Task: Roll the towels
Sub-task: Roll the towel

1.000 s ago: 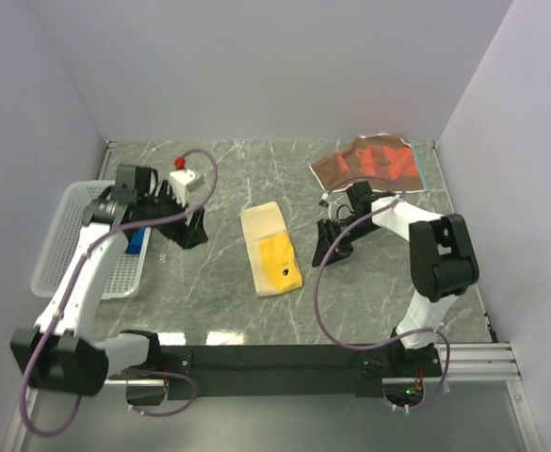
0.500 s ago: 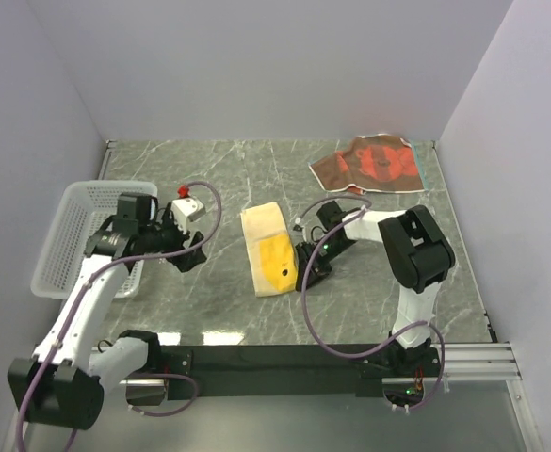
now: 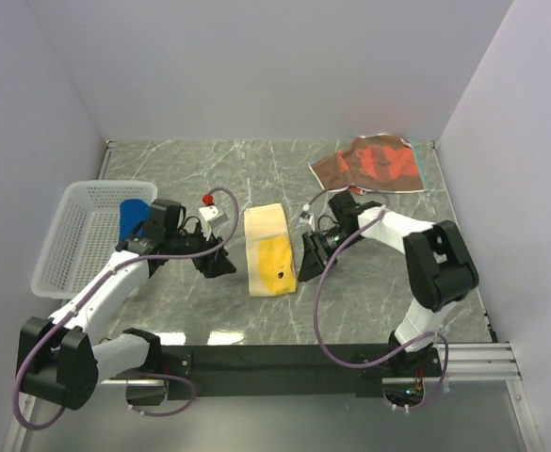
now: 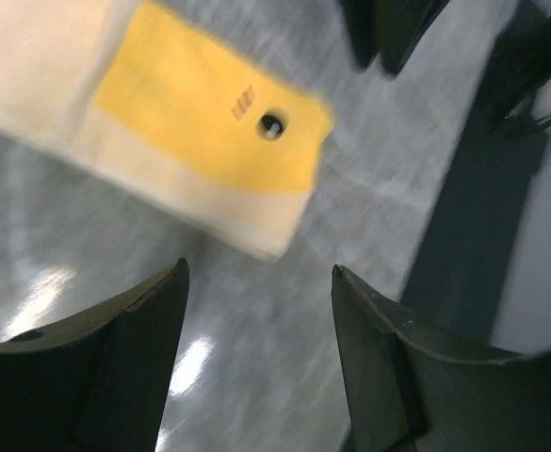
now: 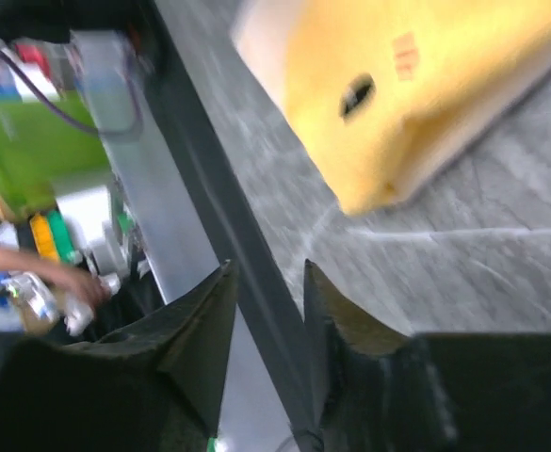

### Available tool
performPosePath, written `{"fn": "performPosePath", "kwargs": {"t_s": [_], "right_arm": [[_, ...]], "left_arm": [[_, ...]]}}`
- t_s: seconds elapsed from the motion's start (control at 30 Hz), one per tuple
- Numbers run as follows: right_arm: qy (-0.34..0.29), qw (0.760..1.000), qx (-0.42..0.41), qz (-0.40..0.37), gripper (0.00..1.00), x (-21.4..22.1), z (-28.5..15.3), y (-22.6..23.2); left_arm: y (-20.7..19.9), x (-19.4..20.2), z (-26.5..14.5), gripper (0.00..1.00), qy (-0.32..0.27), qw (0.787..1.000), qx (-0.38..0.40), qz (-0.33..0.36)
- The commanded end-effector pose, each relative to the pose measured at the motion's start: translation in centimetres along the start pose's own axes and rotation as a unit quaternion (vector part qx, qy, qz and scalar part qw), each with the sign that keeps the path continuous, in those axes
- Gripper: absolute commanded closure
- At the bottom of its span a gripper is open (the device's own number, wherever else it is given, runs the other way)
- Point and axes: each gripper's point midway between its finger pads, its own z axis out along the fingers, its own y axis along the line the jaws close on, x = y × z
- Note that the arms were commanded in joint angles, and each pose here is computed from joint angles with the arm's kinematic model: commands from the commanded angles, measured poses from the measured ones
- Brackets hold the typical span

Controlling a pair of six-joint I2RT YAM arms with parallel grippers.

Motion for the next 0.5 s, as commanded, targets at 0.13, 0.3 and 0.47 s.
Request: {"fn": "performPosePath", "kwargs": {"t_s": [0.13,0.3,0.47], "right_arm": [[-0.076,0.993,-0.082,-0.028,0.57,-5.3,1.5,5.7],[-0.033,0.995,-0.085,0.028,0.55,-5.9,4.8,3.6],[-0.002,0.991,-0.065,0.118,0.55,-2.2,8.0,-1.4]], "left_arm": [[-3.9,-4.0,1.2,0.36,-0.112,0.972,0.114,-0.173],[-3.5,-4.1,0.8,0.35,-0.109,0.977,0.091,-0.161],[-2.5,-3.3,0.3,0.34,-0.101,0.979,0.072,-0.164]]}}
